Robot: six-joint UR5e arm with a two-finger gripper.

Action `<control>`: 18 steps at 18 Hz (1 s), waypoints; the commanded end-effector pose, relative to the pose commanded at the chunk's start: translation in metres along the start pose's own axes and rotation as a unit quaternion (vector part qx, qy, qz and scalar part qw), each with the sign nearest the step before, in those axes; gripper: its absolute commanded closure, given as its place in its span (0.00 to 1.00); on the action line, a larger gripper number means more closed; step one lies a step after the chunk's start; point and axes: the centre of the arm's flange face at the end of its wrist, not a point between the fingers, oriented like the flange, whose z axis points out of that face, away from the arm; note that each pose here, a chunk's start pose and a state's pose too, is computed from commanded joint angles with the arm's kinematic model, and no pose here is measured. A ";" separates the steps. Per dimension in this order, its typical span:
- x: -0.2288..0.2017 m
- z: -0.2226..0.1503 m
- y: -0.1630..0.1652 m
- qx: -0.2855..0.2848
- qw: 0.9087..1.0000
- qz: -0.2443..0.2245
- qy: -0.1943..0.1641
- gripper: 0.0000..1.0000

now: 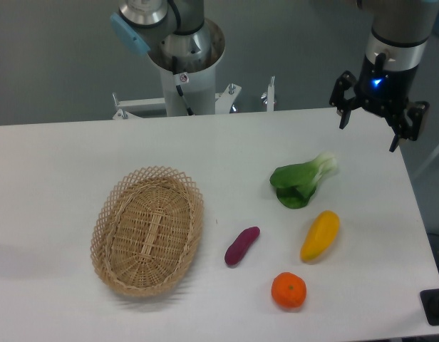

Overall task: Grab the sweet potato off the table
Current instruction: 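Move the open gripper over the purple sweet potato and descend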

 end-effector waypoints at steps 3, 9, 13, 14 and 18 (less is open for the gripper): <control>0.004 0.006 -0.001 0.001 1.000 0.001 0.003 0.00; 0.008 0.011 -0.008 0.005 1.000 -0.001 0.000 0.00; 0.020 0.017 -0.041 0.009 0.999 -0.046 0.003 0.00; 0.022 0.019 -0.047 0.009 0.998 -0.055 0.004 0.00; 0.033 0.028 -0.084 0.019 0.997 -0.079 -0.002 0.00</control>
